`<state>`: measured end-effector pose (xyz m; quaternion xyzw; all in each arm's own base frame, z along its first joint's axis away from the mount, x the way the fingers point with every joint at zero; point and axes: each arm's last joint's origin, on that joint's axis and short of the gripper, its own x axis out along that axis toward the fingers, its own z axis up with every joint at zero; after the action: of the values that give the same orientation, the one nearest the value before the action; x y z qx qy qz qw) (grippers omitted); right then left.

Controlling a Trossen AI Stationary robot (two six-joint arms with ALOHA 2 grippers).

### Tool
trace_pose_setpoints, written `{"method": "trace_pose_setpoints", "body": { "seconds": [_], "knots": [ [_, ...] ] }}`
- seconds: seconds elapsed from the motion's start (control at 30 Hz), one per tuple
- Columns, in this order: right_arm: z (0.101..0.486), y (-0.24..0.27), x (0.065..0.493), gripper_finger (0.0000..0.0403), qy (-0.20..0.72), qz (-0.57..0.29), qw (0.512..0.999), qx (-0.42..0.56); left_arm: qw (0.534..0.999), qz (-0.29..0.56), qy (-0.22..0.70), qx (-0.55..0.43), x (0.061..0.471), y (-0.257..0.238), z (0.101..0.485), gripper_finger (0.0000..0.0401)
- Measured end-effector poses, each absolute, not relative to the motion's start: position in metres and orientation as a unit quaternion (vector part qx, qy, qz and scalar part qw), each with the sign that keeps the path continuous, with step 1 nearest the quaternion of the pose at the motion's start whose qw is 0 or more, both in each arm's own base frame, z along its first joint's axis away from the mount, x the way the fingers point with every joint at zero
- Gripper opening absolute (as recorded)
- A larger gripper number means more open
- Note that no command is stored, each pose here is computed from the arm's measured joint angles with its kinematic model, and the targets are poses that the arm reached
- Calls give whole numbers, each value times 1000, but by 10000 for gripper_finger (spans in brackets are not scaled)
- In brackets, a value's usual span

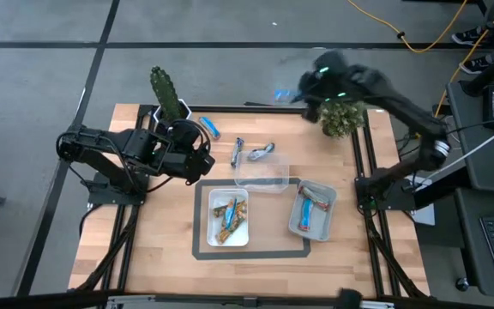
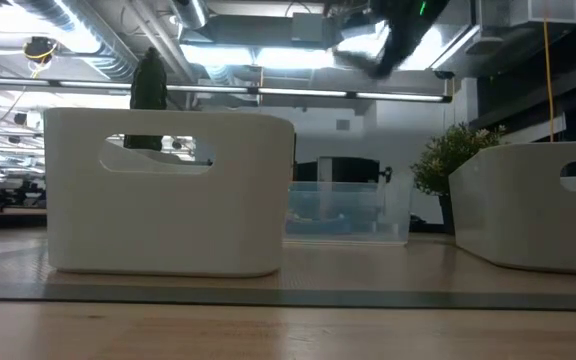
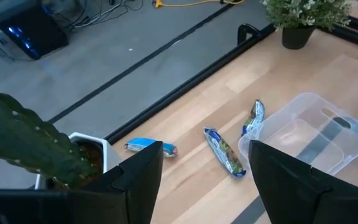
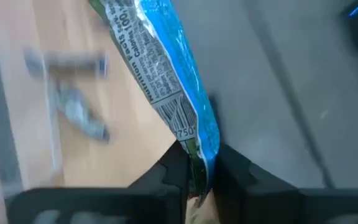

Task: Pick and place Granola Bars by type
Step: Put the red granola bar into the gray bin

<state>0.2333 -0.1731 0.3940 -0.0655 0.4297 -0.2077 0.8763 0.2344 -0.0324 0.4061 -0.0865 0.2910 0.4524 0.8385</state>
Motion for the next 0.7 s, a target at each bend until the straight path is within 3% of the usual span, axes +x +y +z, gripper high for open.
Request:
{"method": "trace_pose_setpoints", "body": {
  "seconds": [0.13,0.3,0.7],
  "knots": [
    [449,-149,206,50,326,-201,921,-68,839,449,296,-78,234,-32,406,229],
    [475,-125,177,51,263,-189,945,-53,841,443,305,-60,234,-32,406,229],
    [472,-34,113,48,329,-146,925,124,844,414,340,-19,235,-33,405,229]
  ]
}}
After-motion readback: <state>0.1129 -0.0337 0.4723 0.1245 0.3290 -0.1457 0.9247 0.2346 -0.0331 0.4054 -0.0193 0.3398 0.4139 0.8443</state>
